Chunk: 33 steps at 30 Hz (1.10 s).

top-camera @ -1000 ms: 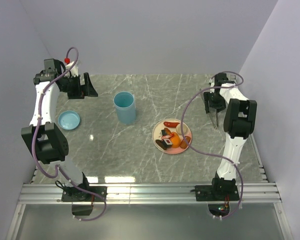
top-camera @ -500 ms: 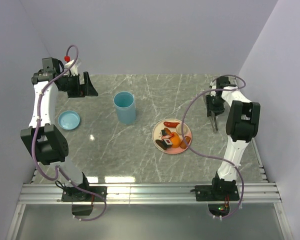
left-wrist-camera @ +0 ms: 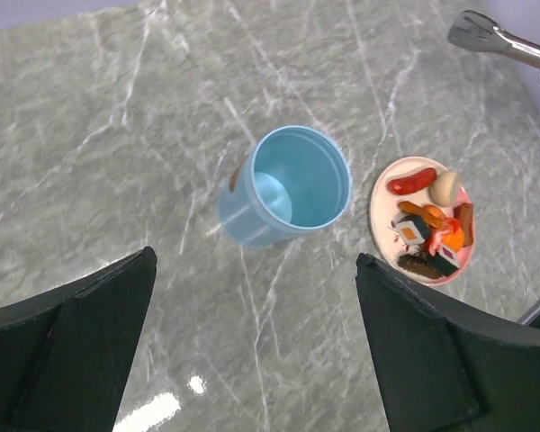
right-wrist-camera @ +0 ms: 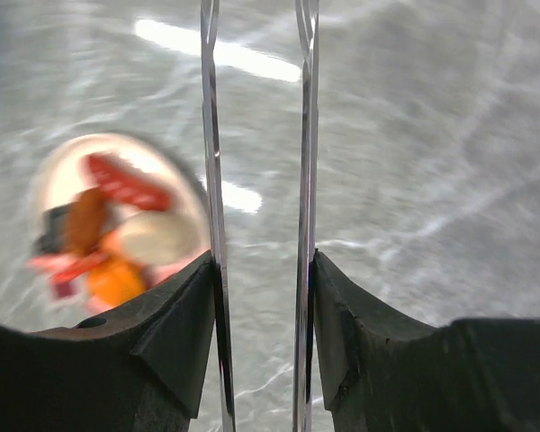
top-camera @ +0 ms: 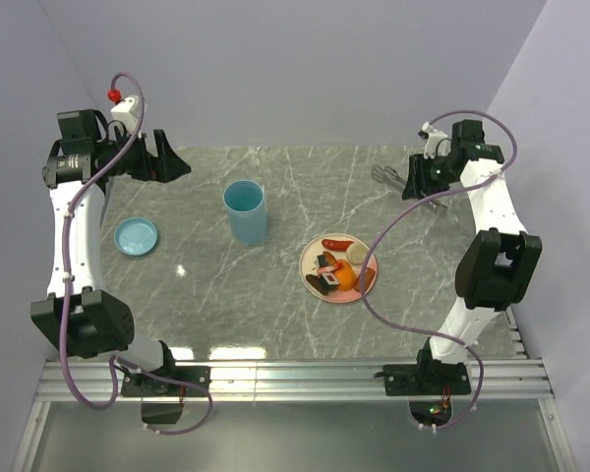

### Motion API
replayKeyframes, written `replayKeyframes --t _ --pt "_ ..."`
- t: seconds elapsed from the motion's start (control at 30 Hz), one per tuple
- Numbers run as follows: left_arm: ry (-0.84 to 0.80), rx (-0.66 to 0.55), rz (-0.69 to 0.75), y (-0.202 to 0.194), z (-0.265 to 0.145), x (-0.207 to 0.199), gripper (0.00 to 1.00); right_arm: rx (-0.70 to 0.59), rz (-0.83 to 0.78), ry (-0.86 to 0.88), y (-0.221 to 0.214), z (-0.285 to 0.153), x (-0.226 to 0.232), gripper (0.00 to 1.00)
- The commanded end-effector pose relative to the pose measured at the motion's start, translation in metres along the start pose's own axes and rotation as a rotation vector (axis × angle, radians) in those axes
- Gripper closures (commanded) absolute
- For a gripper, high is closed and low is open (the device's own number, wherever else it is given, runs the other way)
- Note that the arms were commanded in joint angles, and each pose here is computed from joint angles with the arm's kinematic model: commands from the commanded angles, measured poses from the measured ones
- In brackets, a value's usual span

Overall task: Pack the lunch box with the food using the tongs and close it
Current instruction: Grab the clamp with the right arm, then pass the clamp from the right arm to the left

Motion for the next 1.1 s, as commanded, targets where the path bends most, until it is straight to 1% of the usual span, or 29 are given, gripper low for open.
replayKeyframes --t 0.0,0.1,0.13,0.2,0.23,0.33,0.37,0.43,0.47,0.5,0.53,0.6,0.63,0.7,0.73,0.8,0.83,0.9,0.93,0.97,1.07 --pt "-0.116 -0.058 0.106 0.012 -0.010 -0.025 0.01 -0.107 -0.070 0.196 0.017 -0.033 0.033 0.49" --pt "-0.145 -0.081 0.160 0.010 -0.012 -0.036 0.00 -0.145 -0.090 0.307 0.027 -0.054 0.051 0.49" --pt "-0.146 -0.087 0.174 0.011 -0.012 -0.036 0.01 -0.179 -0.109 0.328 0.033 -0.058 0.054 0.49" --pt "-0.170 -0.088 0.238 0.008 -0.011 -0.047 0.01 -0.176 -0.121 0.395 0.031 -0.066 0.062 0.48" --pt "-0.190 -0.080 0.274 0.005 -0.005 -0.055 0.01 -0.213 -0.132 0.439 0.038 -0.073 0.068 0.48" --pt "-0.197 -0.073 0.382 -0.001 0.001 -0.066 0.01 -0.218 -0.120 0.525 0.035 -0.079 0.082 0.47" --pt "-0.224 -0.072 0.444 -0.004 0.004 -0.075 0.01 -0.230 -0.130 0.562 0.033 -0.083 0.090 0.47" --pt "-0.248 -0.073 0.493 -0.008 0.008 -0.079 0.01 -0.217 -0.131 0.617 0.029 -0.082 0.102 0.47" --pt "-0.305 -0.072 0.563 -0.014 0.012 -0.098 0.01 -0.219 -0.138 0.663 0.027 -0.085 0.112 0.47" --pt "-0.323 -0.093 0.615 -0.014 0.016 -0.105 0.01 -0.212 -0.142 0.685 0.025 -0.085 0.118 0.47" --pt "-0.371 -0.080 0.657 -0.025 0.023 -0.120 0.01 -0.202 -0.160 0.718 0.023 -0.086 0.130 0.47" --pt "-0.424 -0.101 0.770 -0.030 0.030 -0.136 0.01 -0.193 -0.172 0.760 0.022 -0.087 0.143 0.47" --pt "-0.483 -0.083 0.816 -0.043 0.037 -0.153 0.01 -0.195 -0.179 0.769 0.021 -0.089 0.148 0.47" --pt "-0.525 -0.086 0.919 -0.054 0.045 -0.168 0.01 -0.183 -0.216 0.816 0.021 -0.088 0.167 0.48" --pt "-0.550 -0.077 0.971 -0.068 0.053 -0.183 0.01 -0.186 -0.227 0.823 0.020 -0.089 0.172 0.49" --pt "-0.563 -0.116 1.075 -0.075 0.063 -0.197 0.02 -0.176 -0.229 0.851 0.021 -0.087 0.185 0.50" --pt "-0.563 -0.113 1.102 -0.087 0.071 -0.205 0.03 -0.184 -0.235 0.854 0.021 -0.086 0.189 0.51" --pt "-0.575 -0.141 1.130 -0.091 0.078 -0.214 0.03 -0.173 -0.232 0.874 0.020 -0.085 0.199 0.51" --pt "-0.598 -0.129 1.146 -0.100 0.086 -0.222 0.03 -0.173 -0.240 0.882 0.019 -0.083 0.203 0.51" --pt "-0.584 -0.125 1.180 -0.102 0.091 -0.223 0.03 -0.168 -0.232 0.890 0.018 -0.082 0.207 0.52" --pt "-0.616 -0.102 1.211 -0.113 0.105 -0.235 0.04 -0.152 -0.230 0.916 0.014 -0.078 0.216 0.52"
Point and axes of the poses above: each gripper's point midway between its finger pads, its own z axis out along the fingers, its own x axis along the line the jaws close on, y = z × x, the point moved 6 cm from there along -z, back along the fingers, and after that the axes turned 15 degrees about -z, right-handed, at the moved point
